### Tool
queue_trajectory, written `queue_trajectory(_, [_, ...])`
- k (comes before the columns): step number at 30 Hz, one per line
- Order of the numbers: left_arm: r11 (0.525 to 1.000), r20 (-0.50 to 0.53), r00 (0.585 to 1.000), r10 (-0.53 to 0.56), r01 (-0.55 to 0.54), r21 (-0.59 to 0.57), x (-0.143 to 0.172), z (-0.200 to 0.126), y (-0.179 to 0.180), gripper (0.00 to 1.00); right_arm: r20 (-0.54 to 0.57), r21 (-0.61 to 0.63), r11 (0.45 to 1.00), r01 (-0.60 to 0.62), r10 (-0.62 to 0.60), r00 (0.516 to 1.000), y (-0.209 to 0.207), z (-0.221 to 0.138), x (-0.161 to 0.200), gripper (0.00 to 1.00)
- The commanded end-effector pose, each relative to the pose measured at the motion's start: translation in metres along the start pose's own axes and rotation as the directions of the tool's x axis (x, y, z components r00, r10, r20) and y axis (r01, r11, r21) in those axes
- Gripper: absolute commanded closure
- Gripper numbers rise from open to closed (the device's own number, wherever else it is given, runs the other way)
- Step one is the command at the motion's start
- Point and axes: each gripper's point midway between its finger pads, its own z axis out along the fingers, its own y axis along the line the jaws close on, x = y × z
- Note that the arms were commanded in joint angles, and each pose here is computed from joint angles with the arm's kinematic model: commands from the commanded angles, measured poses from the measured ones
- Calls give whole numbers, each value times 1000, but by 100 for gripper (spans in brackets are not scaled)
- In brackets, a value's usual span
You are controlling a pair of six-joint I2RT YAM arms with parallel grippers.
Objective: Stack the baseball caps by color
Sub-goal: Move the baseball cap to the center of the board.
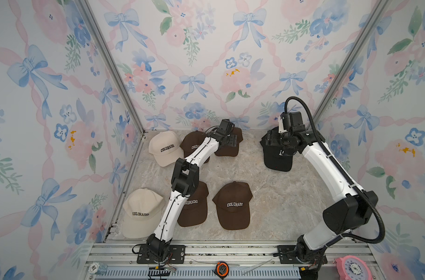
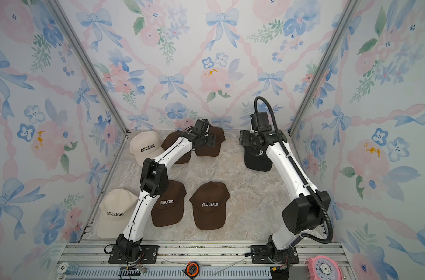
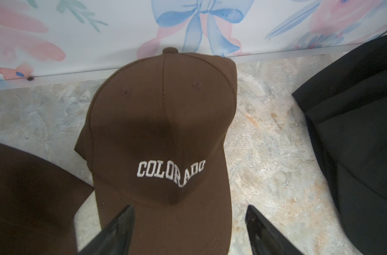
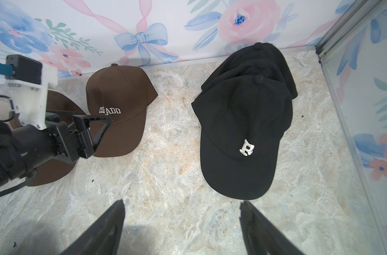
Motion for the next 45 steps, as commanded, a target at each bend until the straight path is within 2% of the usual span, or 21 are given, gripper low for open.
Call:
queue_trajectory(1, [1000, -20, 1000, -1, 1, -8, 8, 18, 5, 23, -4, 3, 1000, -3, 3, 1000, -10, -13, 4, 16])
queue_trajectory(13, [999, 9, 1000, -5, 5, -40, 10, 45, 11, 28, 1, 46, 999, -2, 2, 1000, -35, -32, 7, 16])
queue_trajectory(18, [999, 21, 1000, -8, 9, -41, 10, 50, 12, 32, 3, 68, 998, 2, -3, 1000, -45, -44, 8, 16])
queue_trajectory(25, [999, 61, 998, 0, 4, -53, 1, 50, 13, 30, 5, 89, 996, 5, -6, 1000, -53, -56, 7, 16])
queue_trajectory(29, [999, 76, 997, -3, 6, -41, -1, 53, 11, 32, 1, 100, 995, 5, -5, 1000, -57, -59, 9, 16])
queue_trajectory(32, [1000, 84, 996, -11, 14, -27, -1, 58, 9, 38, 1, 113, 994, 4, -4, 1000, -61, -64, 11, 16])
queue_trajectory(35, [1000, 90, 996, -14, 16, -25, -1, 61, 9, 48, -7, 118, 993, 1, 0, 1000, -64, -67, 14, 16])
queue_trajectory(40, [1000, 98, 995, -14, 16, -26, -2, 60, 5, 86, 0, 133, 991, -3, 3, 1000, -70, -77, 17, 16])
queue_trajectory(43, [1000, 107, 994, 1, 2, -31, -5, 50, -6, 98, -2, 145, 989, -7, 8, 1000, -74, -80, 21, 16])
queue_trajectory(45, [999, 114, 993, 19, -15, -41, -6, 42, -16, 100, -3, 152, 988, -15, 15, 1000, -77, -82, 25, 16])
